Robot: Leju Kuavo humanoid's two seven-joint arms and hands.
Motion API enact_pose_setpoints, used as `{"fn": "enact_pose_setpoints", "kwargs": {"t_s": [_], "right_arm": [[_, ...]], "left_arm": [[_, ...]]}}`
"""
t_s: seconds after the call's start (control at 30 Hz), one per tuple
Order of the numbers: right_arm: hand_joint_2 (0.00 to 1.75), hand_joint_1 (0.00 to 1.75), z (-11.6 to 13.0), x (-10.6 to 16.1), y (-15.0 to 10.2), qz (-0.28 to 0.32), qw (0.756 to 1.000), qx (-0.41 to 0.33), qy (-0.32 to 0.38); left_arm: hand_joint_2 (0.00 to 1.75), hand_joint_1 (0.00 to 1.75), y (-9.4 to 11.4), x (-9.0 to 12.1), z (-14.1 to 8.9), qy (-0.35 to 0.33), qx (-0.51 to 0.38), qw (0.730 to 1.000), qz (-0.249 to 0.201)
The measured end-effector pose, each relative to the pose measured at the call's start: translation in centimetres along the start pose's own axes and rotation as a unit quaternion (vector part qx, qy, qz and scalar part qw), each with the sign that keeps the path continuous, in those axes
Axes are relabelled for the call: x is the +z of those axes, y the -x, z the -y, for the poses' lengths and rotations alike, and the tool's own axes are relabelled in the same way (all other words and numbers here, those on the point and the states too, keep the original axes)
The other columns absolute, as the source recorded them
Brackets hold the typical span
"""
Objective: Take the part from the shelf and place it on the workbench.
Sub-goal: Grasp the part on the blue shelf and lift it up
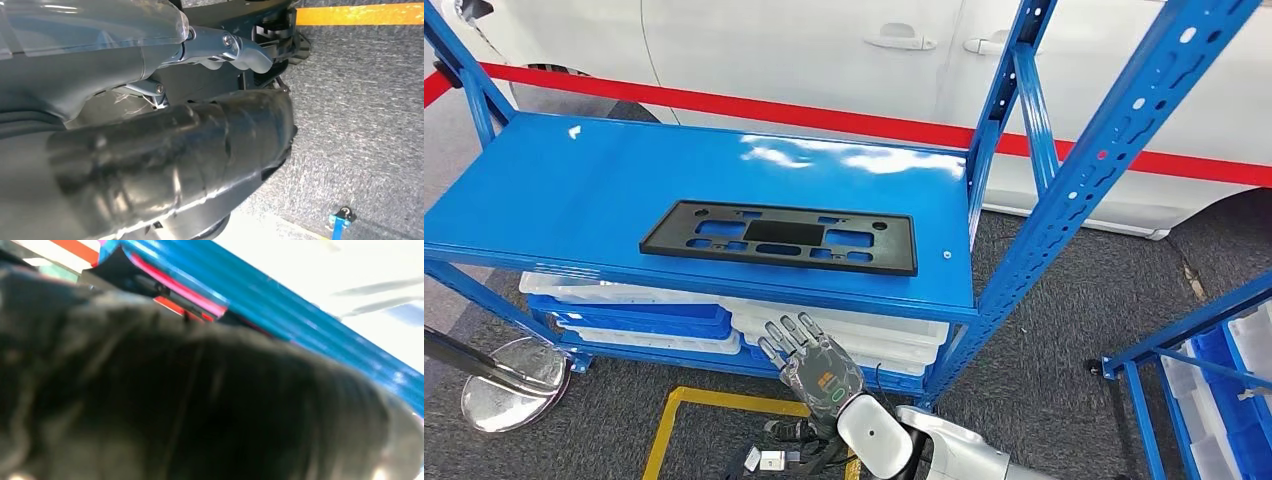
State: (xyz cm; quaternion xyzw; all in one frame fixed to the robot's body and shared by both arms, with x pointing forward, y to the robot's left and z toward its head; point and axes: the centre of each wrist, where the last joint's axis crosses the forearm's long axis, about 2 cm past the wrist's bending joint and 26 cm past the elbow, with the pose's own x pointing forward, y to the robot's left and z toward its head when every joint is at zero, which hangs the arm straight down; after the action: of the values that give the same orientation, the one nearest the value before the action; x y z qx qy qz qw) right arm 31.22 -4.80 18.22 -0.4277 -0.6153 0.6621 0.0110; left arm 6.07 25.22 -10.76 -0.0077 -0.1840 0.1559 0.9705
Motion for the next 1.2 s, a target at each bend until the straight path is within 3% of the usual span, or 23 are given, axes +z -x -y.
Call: {"fn": "enact_pose_setpoints", "kwargs": {"t_s": [0.43,0.83,0.97,1.2], "right_arm": [[0.00,0.00,-0.2,-0.3,0.4,0.001,1.000,0.006,-0.019],[0.00,0.00,0.3,-2.8,3.1,-0.024,0.997,-0.018,-0.066],[1.75,0.00,0.2,-2.9,3.3,-0.027,0.997,-0.014,-0.072],[1.75,0.00,0.3,-3.2,3.9,-0.030,0.996,-0.003,-0.081]], "left_arm": [[0.00,0.00,0.2,0.1,0.5,0.006,-0.010,1.000,-0.005],[0.00,0.00,-0.7,-0.2,0.2,0.005,-0.019,1.000,-0.001],[0.00,0.00,-0.9,-0.2,0.3,0.007,-0.019,1.000,-0.003],[0.00,0.00,-1.0,-0.2,0.6,0.010,-0.021,1.000,-0.007]]}}
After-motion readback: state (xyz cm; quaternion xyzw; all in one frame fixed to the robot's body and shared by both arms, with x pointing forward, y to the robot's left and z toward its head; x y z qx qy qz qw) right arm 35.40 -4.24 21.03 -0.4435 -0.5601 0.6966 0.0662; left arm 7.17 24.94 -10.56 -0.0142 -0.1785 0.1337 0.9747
